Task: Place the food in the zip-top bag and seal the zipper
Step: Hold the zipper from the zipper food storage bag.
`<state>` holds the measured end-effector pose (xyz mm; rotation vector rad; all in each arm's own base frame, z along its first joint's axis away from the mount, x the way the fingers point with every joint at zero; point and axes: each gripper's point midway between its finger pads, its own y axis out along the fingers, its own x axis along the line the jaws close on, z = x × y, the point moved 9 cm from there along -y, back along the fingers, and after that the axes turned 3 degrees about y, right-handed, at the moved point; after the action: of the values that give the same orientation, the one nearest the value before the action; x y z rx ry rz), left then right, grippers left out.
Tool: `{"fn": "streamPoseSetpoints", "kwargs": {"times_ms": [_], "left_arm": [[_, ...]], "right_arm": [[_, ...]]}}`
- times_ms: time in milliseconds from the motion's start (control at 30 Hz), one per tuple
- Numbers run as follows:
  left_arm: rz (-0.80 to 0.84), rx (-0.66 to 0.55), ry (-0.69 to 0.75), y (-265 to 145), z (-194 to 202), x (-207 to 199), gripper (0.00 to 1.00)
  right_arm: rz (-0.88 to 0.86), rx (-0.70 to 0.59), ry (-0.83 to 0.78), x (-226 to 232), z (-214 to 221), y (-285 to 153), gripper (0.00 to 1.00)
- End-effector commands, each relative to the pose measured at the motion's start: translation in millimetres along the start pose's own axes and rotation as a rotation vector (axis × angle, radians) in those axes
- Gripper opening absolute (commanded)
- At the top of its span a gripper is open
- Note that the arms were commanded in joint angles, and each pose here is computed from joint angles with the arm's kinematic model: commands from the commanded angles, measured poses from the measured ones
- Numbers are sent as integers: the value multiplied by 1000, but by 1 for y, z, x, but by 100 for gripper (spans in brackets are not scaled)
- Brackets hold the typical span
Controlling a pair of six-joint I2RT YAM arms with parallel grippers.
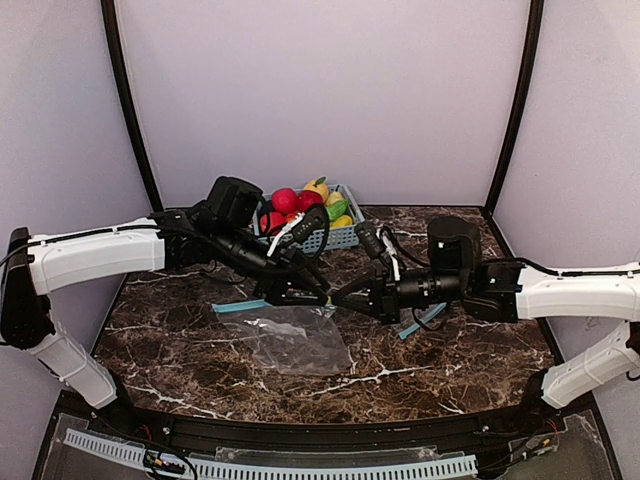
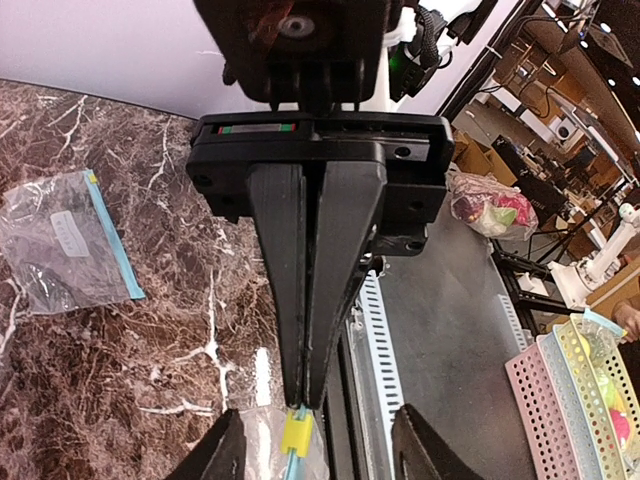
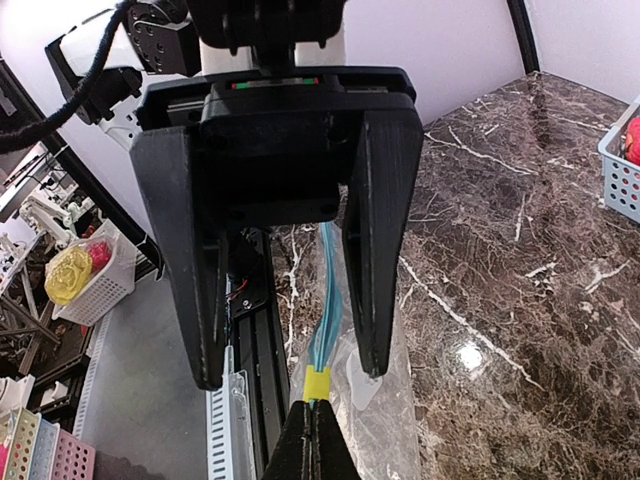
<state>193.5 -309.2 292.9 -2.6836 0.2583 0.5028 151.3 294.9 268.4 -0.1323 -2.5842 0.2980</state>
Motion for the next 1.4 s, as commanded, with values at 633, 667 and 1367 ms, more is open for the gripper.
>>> {"fn": "streamPoseSetpoints", "kwargs": {"times_ms": [633,667,1367], "left_arm": [[44,30,-19,9,9,1,13],[44,31,-20,9,9,1,10],[43,35,-12,8,7,-1,1]], "right_arm": [[-42,-63,-31,10,-13,-1,0],[-39,-64,-31,10,-13,-1,0],[190,-110,-36,-3,-10,-16,0]]}}
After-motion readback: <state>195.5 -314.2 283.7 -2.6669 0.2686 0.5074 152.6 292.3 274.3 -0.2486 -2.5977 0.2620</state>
